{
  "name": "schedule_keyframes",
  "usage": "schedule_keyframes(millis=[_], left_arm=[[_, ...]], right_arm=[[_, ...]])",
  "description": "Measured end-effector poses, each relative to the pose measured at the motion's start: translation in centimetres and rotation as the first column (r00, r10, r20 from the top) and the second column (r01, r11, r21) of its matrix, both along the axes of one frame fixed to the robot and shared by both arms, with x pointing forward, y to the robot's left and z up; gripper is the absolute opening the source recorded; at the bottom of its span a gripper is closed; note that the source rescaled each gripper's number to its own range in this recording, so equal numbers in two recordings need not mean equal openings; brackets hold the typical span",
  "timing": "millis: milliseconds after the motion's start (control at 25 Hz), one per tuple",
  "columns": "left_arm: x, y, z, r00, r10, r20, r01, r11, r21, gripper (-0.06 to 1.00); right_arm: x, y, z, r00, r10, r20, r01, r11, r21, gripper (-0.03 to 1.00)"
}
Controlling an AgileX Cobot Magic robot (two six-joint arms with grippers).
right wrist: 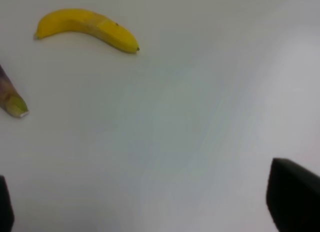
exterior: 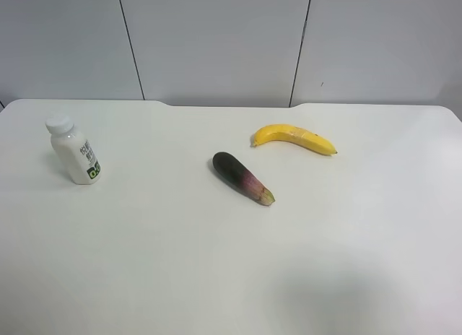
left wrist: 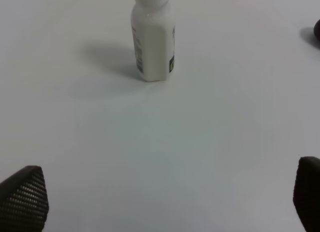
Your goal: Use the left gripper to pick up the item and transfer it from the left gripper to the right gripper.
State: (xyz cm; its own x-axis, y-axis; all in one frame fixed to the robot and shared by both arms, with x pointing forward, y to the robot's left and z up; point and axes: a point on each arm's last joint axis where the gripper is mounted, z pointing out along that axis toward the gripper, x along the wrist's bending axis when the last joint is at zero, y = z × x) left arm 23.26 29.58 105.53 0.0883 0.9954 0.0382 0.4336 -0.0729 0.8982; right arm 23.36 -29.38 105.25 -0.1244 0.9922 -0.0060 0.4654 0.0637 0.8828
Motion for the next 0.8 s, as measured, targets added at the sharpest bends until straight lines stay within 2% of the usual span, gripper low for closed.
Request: schedule_keyframes(millis=[800], left_arm=[[0.00,0.00,0.00,1.000,0.000,0.000,0.000,1.000,0.000,0.97]], right_arm=[[0.00,0.00,0.00,1.000,0.000,0.000,0.000,1.000,0.000,1.00]])
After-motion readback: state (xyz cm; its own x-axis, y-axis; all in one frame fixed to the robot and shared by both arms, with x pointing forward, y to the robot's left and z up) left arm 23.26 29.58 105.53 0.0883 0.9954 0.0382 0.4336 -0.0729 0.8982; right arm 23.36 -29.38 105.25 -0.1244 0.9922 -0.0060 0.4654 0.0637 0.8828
